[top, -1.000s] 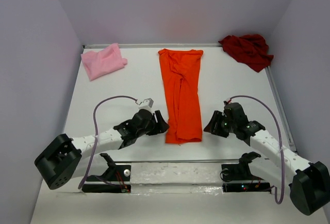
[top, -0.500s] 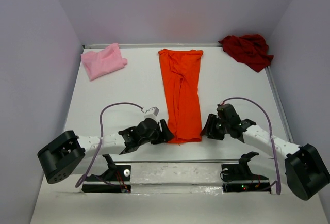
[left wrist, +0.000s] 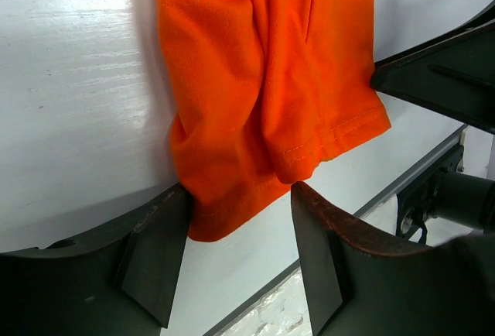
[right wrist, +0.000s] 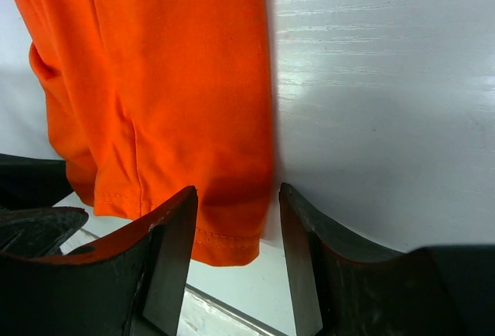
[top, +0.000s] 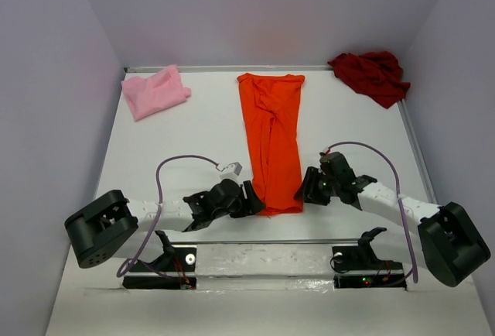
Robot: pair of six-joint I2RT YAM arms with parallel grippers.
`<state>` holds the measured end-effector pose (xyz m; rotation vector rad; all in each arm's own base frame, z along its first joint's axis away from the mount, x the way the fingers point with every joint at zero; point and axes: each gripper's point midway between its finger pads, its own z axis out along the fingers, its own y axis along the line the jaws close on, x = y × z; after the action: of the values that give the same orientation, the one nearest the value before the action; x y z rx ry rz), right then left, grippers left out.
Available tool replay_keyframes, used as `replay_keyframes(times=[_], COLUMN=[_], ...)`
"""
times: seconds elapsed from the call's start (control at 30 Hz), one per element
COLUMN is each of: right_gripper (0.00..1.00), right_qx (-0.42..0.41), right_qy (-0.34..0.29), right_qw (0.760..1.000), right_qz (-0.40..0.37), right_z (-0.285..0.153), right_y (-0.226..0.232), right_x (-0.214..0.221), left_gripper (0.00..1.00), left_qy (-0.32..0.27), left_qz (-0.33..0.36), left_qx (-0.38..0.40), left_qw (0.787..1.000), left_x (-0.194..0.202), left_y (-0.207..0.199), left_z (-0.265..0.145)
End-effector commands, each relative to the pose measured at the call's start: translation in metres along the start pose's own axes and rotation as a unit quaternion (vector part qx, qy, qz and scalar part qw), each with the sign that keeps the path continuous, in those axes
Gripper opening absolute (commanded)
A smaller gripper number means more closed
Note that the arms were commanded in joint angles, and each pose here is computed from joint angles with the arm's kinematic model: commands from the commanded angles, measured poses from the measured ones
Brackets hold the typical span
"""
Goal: Fold and stack the t-shirts
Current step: Pick up the rectangle-folded T-shirt from the center of the board.
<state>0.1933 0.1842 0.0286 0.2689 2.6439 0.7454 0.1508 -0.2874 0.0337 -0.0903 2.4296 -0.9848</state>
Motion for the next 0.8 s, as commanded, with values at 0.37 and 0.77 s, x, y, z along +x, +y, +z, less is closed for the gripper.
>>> replay_keyframes(times=[0.37, 0.77], right_gripper=[0.51, 0.00], right_qx=[-0.037, -0.024], right_qy=[0.030, 0.041], right_qw=[0.999, 0.998], right_qz=[-0.020, -0.030], right_z=[-0.001, 0.008], right_y=[0.030, 0.024], right_x=[0.029, 0.039], left_gripper=[0.66, 0.00], left_qy=[-0.005, -0.004], left_qz=[0.001, 0.006], left_qx=[-0.019, -0.018], left_qw=[1.000, 1.000], left_x=[0.002, 0.004], left_y=[0.010, 0.012], left_z=[0.004, 0.003])
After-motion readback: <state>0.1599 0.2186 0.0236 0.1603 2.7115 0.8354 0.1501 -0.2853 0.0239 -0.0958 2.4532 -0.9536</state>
